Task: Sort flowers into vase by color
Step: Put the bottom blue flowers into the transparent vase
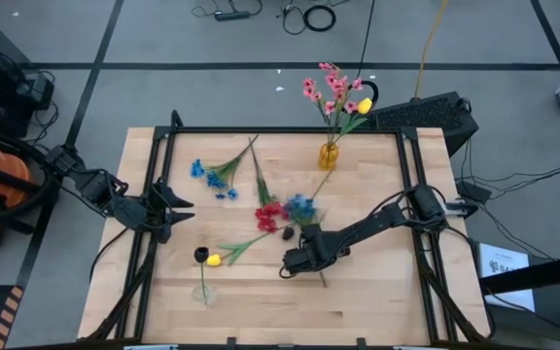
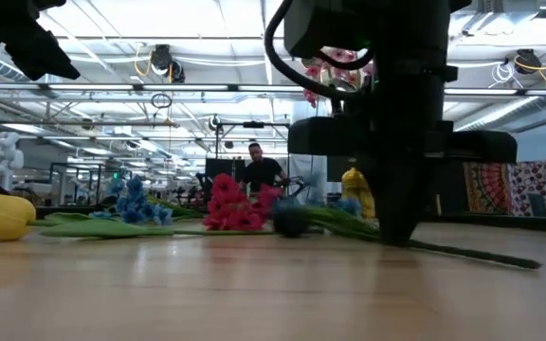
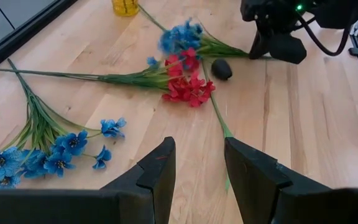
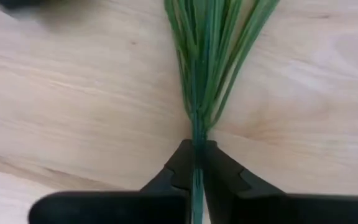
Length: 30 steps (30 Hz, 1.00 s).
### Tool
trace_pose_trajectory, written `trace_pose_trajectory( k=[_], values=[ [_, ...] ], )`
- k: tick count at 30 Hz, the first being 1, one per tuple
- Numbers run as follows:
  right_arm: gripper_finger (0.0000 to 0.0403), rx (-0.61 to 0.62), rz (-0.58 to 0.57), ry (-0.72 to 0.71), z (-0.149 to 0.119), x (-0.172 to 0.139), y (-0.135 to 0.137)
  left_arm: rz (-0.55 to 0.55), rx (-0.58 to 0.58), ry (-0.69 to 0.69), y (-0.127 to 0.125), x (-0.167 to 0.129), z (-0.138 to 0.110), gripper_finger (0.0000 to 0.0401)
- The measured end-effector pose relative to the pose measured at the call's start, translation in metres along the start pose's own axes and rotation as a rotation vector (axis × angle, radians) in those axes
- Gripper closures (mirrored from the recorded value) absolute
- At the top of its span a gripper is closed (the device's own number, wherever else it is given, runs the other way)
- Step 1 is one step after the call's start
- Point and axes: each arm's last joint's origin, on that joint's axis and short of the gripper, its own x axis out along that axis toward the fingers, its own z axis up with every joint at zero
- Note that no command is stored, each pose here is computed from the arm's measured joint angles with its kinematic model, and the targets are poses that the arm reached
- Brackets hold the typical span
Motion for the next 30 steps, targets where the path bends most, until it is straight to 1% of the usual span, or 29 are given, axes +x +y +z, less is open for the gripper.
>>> trace_pose_trajectory(
  k=[4, 6, 8, 10, 12, 13, 16, 17, 19, 24, 27, 30],
  values=[
    [0.0391, 0.008, -0.019, -0.039, -0.002, -0.02, -0.014, 0.0, -0.001, 0.0, 0.0, 0.0, 0.0, 0.0258],
    [0.0397, 0.011, -0.053, -0.084, -0.003, -0.037, -0.028, -0.001, -0.001, -0.001, 0.0, 0.0, 0.0, 0.0258],
    [0.0399, 0.058, 0.028, -0.154, -0.003, -0.068, -0.038, 0.0, -0.001, -0.001, 0.0, 0.0, 0.0, 0.0258],
    [0.0399, 0.072, 0.066, -0.261, -0.004, -0.096, -0.056, -0.001, -0.002, -0.001, 0.0, 0.0, 0.0, 0.0258],
    [0.04, 0.043, 0.118, -0.365, -0.006, -0.116, -0.071, -0.001, -0.001, -0.001, 0.0, 0.0, 0.0, 0.0258],
    [0.04, 0.016, 0.151, -0.393, -0.006, -0.125, -0.076, -0.001, -0.002, -0.001, 0.0, 0.0, 0.0, 0.0258],
    [0.04, -0.096, 0.184, -0.405, -0.003, -0.148, -0.093, 0.0, -0.001, -0.001, 0.0, 0.0, 0.0, 0.0258],
    [0.04, -0.108, 0.205, -0.41, -0.002, -0.152, -0.095, 0.001, -0.001, -0.002, 0.0, 0.0, 0.0, 0.0258],
    [0.04, -0.119, 0.254, -0.468, 0.001, -0.156, -0.092, 0.003, -0.001, -0.004, 0.0, 0.0, 0.0, 0.0258],
    [0.0401, -0.296, 0.452, -0.72, 0.004, -0.168, -0.06, 0.004, -0.001, -0.004, 0.0, 0.0, 0.0, 0.0258],
    [0.0402, -0.382, 0.58, -0.794, 0.009, -0.174, -0.039, 0.004, -0.001, -0.005, 0.0, 0.0, 0.0, 0.0258],
    [0.0402, -0.453, 0.711, -0.846, 0.018, -0.171, -0.025, 0.004, -0.001, -0.005, 0.0, 0.0, 0.0, 0.0258]
  ],
)
